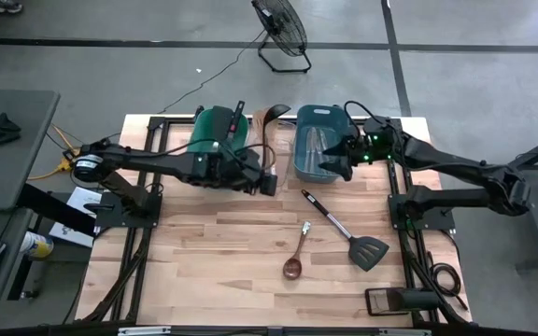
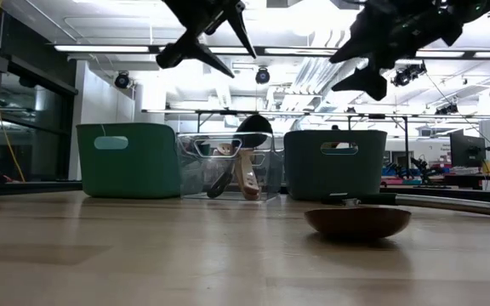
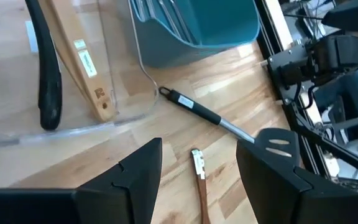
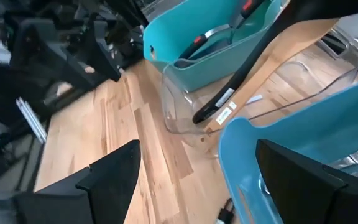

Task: Pick & Place Kitchen Items
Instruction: Put the black slotted spatula into the transparent bin

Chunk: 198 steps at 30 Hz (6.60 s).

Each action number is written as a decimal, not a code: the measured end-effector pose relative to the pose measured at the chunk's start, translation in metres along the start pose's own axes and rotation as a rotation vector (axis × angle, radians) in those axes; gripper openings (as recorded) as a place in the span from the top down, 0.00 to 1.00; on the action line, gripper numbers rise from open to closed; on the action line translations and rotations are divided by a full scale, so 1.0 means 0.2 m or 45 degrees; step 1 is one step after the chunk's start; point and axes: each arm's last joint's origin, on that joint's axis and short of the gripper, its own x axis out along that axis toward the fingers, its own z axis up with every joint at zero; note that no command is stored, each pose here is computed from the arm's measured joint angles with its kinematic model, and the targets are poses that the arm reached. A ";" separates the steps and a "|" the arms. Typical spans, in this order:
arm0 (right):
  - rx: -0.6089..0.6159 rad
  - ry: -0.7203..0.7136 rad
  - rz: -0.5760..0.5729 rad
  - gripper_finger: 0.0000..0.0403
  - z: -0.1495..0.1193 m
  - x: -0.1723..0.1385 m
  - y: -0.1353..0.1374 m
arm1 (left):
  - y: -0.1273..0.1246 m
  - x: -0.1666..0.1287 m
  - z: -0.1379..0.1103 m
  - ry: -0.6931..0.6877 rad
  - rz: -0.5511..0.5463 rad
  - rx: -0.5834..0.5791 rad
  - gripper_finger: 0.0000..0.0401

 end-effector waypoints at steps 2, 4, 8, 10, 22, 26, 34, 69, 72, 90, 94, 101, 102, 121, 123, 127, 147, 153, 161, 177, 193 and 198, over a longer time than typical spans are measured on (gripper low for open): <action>-0.054 0.012 -0.003 0.23 -0.01 -0.03 0.01 | -0.01 -0.01 -0.03 -0.007 -0.002 -0.015 0.49; -0.114 0.012 -0.003 0.23 -0.02 -0.07 0.03 | -0.02 -0.02 -0.05 -0.014 -0.005 -0.021 0.49; -0.187 0.010 0.010 0.23 -0.04 -0.16 0.06 | -0.04 -0.03 -0.09 -0.036 -0.007 -0.034 0.49; -0.203 0.002 0.028 0.23 -0.05 -0.20 0.08 | -0.04 -0.03 -0.10 -0.037 -0.011 -0.041 0.49; -0.204 0.012 0.022 0.23 -0.12 -0.34 0.12 | -0.10 0.02 -0.15 -0.041 -0.119 0.003 0.49; -0.208 0.026 0.020 0.23 -0.13 -0.36 0.12 | -0.12 0.09 -0.18 -0.025 -0.148 0.026 0.49; -0.225 0.093 0.003 0.23 -0.18 -0.40 0.12 | -0.15 0.17 -0.22 0.035 -0.207 0.026 0.49; -0.202 0.166 -0.095 0.23 -0.22 -0.43 0.11 | -0.33 0.30 -0.33 0.395 0.061 0.093 0.58; -0.190 0.167 -0.110 0.23 -0.23 -0.43 0.11 | -0.32 0.30 -0.35 0.404 0.091 0.109 0.58; -0.143 0.162 -0.148 0.23 -0.23 -0.43 0.11 | -0.29 0.51 -0.49 0.515 0.080 0.141 0.58; -0.115 0.198 0.012 0.23 -0.23 -0.43 0.13 | -0.32 0.49 -0.50 0.400 0.047 0.172 0.58; -0.147 0.301 0.156 0.23 -0.25 -0.39 0.16 | -0.37 0.25 -0.44 0.158 0.075 0.172 0.58; -0.121 0.320 0.132 0.23 -0.25 -0.38 0.16 | -0.36 0.22 -0.44 0.128 0.113 0.174 0.58; 0.063 0.735 -0.463 0.23 -0.43 -0.02 0.24 | -0.24 -0.26 -0.20 -0.113 0.363 0.405 0.58; 0.039 0.737 -0.539 0.23 -0.46 0.02 0.26 | -0.24 -0.29 -0.19 -0.115 0.362 0.458 0.58; -0.010 0.715 -0.622 0.23 -0.50 0.09 0.30 | -0.23 -0.33 -0.16 -0.131 0.369 0.593 0.58; 0.173 0.806 -0.748 0.23 -0.76 0.43 0.35 | 0.19 -0.45 -0.22 -0.212 -0.236 0.632 0.58; 0.191 0.867 -0.735 0.23 -0.80 0.48 0.33 | 0.32 -0.49 -0.23 -0.274 -0.383 0.567 0.58; 0.159 0.923 -0.749 0.28 -0.83 0.51 0.32 | 0.36 -0.49 -0.24 -0.268 -0.386 0.536 0.58; 0.155 0.927 -0.773 0.65 -0.84 0.51 0.31 | 0.35 -0.48 -0.24 -0.268 -0.386 0.535 0.58; 0.208 0.949 -0.770 0.84 -0.84 0.51 0.31 | 0.35 -0.48 -0.24 -0.269 -0.385 0.544 0.58; 0.219 0.940 -0.704 0.84 -0.81 0.48 0.33 | 0.35 -0.48 -0.24 -0.270 -0.385 0.545 0.58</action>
